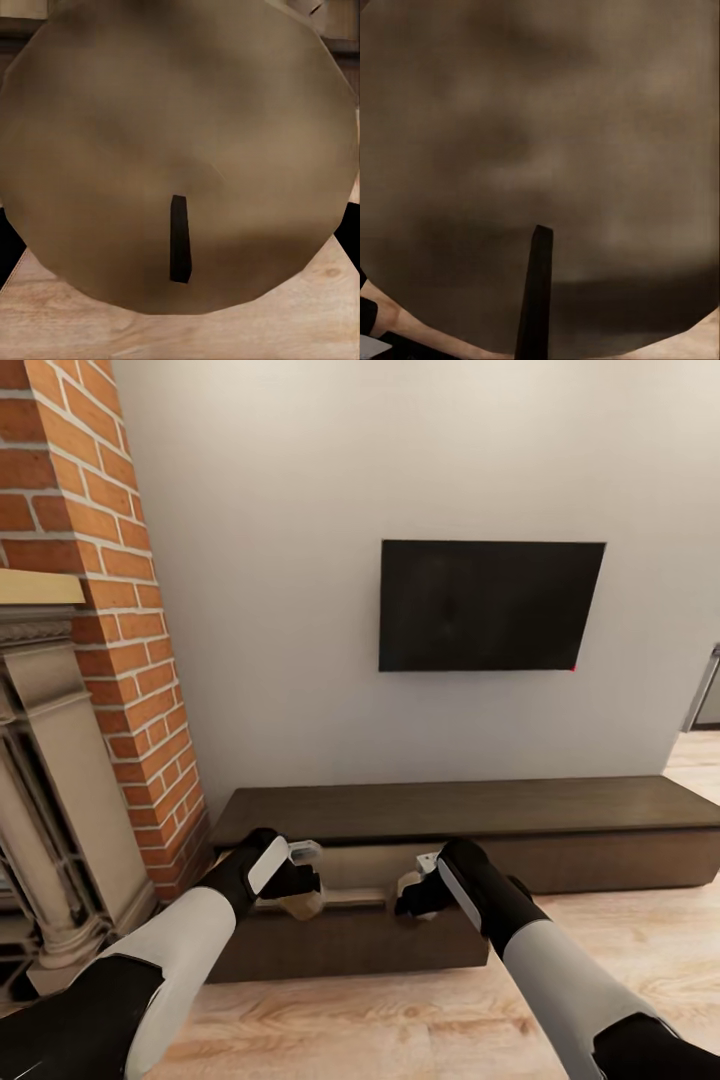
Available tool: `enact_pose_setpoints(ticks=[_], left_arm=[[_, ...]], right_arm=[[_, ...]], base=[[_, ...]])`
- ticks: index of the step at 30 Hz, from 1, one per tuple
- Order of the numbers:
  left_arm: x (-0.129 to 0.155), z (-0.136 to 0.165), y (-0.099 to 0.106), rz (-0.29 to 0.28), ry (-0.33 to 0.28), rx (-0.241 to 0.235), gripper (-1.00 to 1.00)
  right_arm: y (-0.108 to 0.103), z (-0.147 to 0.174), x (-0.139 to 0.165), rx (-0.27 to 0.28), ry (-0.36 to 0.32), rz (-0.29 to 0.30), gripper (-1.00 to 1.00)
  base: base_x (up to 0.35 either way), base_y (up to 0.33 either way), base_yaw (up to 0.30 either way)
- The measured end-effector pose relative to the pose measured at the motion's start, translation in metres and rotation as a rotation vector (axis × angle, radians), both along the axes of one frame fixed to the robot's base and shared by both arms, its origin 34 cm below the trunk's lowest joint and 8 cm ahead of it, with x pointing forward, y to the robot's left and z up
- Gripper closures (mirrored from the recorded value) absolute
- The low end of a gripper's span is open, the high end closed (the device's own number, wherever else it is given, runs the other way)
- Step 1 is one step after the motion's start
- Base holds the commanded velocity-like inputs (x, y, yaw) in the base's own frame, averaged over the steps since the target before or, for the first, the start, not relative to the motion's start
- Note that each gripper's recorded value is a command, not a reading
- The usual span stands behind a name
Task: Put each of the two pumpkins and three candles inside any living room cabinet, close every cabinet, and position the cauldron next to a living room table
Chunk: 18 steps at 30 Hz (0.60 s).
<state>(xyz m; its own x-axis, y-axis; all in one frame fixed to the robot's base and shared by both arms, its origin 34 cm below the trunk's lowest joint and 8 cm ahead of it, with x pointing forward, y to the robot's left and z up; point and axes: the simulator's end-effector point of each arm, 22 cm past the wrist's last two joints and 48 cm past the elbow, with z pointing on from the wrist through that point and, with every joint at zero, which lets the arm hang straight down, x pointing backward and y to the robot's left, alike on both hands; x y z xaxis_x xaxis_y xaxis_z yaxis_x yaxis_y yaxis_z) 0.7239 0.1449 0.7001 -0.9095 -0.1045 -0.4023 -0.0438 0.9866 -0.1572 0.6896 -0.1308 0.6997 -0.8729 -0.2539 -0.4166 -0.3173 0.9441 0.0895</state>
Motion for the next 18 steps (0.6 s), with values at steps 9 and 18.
enact_pose_setpoints(ticks=[9,18], left_arm=[[0.001,0.0,0.001,0.002,-0.003,0.002,1.0],[-0.003,-0.014,0.005,0.027,-0.001,0.009,1.0]], right_arm=[[-0.002,-0.009,-0.005,0.001,0.029,-0.007,1.0],[-0.004,-0.02,-0.012,-0.003,0.062,-0.015,1.0]], base=[[0.331,0.063,0.0],[0.332,-0.007,0.0]])
